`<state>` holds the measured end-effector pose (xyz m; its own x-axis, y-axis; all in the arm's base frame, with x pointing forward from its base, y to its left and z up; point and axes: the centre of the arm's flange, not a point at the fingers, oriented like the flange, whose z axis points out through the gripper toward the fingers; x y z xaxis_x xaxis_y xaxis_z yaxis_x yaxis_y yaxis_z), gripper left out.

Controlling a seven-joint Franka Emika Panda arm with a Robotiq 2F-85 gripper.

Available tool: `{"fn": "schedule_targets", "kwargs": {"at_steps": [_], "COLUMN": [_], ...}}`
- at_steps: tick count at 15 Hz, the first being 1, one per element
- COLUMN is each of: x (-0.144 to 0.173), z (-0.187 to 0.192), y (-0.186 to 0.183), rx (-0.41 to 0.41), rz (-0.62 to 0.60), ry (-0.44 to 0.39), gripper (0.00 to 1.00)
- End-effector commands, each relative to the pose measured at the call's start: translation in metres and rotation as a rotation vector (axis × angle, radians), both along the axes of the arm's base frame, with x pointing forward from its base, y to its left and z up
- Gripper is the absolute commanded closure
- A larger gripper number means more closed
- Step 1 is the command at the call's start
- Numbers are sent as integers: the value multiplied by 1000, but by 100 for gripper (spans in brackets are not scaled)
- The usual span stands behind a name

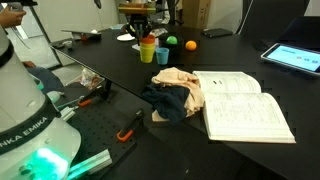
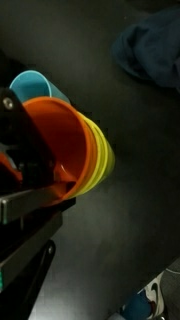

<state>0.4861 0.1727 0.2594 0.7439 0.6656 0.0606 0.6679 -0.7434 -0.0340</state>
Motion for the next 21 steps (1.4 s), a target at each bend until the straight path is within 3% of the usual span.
{"fn": "schedule_targets", "kwargs": {"at_steps": [1, 10, 17, 21], "x": [-18, -29, -42, -41], "z": [-5, -34, -60, -55], "y": [-3, -11, -6, 0], "rx": [67, 107, 82, 46], "rz": [3, -17, 18, 65], "ry": [-31, -60, -21, -75], "gripper": [98, 98, 98, 98]}}
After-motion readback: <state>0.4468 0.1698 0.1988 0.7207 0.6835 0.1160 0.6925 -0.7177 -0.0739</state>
